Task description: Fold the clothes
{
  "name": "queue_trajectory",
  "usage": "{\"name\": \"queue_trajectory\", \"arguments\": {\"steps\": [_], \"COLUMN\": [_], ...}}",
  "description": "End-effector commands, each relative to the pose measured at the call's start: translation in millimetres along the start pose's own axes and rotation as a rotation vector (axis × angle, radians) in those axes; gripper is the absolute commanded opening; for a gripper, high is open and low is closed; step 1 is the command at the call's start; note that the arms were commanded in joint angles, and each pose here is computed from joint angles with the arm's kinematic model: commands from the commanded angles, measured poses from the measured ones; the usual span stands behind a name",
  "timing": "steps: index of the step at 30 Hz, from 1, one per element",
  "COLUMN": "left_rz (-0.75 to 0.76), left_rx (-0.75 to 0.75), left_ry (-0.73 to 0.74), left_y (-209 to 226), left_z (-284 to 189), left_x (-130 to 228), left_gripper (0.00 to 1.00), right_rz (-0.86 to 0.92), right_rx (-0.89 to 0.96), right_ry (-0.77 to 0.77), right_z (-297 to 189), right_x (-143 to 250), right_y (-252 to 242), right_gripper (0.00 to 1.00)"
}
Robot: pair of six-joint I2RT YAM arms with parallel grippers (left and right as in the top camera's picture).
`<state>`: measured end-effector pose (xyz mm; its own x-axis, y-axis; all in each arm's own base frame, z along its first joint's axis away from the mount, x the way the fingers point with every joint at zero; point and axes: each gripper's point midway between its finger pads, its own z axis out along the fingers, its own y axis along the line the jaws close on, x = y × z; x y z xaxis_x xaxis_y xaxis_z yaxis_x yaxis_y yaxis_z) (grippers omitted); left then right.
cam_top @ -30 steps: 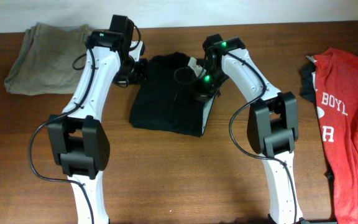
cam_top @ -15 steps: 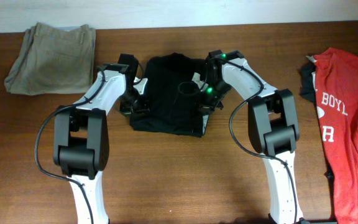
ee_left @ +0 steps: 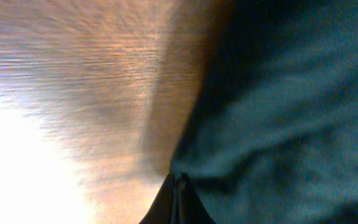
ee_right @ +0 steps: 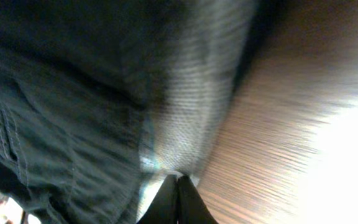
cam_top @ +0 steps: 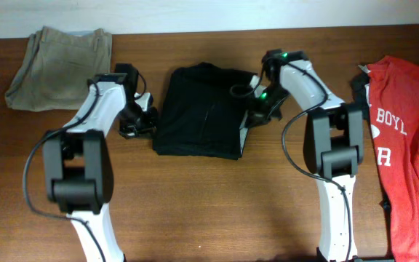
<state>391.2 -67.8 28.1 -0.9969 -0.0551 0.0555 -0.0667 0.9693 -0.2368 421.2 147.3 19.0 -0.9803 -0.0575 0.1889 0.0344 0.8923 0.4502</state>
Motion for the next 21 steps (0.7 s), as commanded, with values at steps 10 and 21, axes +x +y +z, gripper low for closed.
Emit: {"name": "queue_trajectory", "arguments": {"steps": [10, 21], "left_rz": [0.205, 0.197], "left_rx": [0.107, 0.137], "left_ry": [-0.348, -0.110], "left_y": [-110.0, -151.5], "left_z": [-101.3, -0.8], "left_x": [-4.8, 15.7], "left_gripper": [0.01, 0.01], "right_rz": [-0.152, -0.164], "right_rx": [0.047, -0.174], "right_ry": [-0.424, -0.306], "right_z": [-115.1, -64.9], "right_x": [-69.7, -75.5], "right_y": [45.8, 60.3], "right_gripper": [0.25, 0.04]}}
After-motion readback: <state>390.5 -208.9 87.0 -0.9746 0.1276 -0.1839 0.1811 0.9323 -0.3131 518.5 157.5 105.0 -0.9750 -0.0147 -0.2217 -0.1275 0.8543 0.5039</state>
